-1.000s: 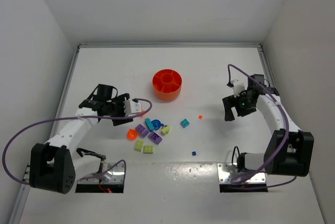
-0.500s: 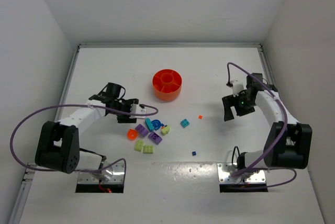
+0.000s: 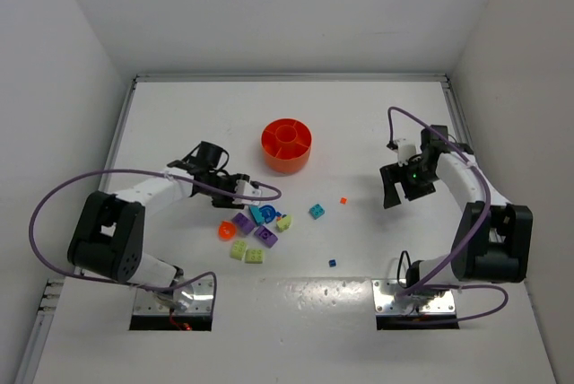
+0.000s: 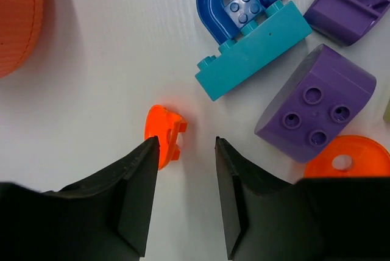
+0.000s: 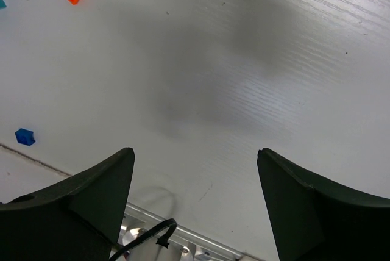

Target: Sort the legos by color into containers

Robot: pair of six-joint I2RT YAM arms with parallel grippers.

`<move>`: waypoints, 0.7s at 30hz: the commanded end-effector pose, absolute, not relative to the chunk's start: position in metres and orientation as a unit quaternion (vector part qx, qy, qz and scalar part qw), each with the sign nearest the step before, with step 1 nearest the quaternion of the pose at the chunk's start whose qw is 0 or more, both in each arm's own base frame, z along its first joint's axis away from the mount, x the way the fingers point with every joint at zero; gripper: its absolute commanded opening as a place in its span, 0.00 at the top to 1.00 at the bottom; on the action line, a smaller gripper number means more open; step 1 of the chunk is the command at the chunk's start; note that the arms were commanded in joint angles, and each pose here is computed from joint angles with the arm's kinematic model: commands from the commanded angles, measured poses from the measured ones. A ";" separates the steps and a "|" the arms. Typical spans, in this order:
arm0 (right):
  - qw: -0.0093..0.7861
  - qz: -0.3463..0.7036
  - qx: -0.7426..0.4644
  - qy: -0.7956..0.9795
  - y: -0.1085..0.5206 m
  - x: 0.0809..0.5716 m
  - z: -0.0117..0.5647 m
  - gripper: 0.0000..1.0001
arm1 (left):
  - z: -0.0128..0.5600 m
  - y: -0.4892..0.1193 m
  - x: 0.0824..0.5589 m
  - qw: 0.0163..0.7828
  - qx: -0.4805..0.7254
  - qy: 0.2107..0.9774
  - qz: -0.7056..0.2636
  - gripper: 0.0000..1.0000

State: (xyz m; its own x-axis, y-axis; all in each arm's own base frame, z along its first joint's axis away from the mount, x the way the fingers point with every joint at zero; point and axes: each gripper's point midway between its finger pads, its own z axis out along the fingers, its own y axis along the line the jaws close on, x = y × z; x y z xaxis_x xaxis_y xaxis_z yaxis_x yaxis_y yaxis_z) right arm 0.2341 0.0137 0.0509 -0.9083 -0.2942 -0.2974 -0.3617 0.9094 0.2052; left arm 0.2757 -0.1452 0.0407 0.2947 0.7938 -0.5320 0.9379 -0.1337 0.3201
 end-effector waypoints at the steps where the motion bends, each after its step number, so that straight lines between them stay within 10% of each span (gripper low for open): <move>1: 0.142 0.131 -0.169 0.966 0.016 0.245 0.058 0.18 | 0.050 -0.160 0.285 0.329 0.746 0.566 -0.124 0.53; 11: 0.145 0.126 -0.170 0.967 0.014 0.248 0.060 0.19 | 0.032 -0.157 0.290 0.308 0.739 0.588 -0.118 0.58; 21: 0.150 0.125 -0.166 0.967 0.014 0.248 0.063 0.19 | 0.040 -0.153 0.304 0.320 0.723 0.608 -0.081 0.87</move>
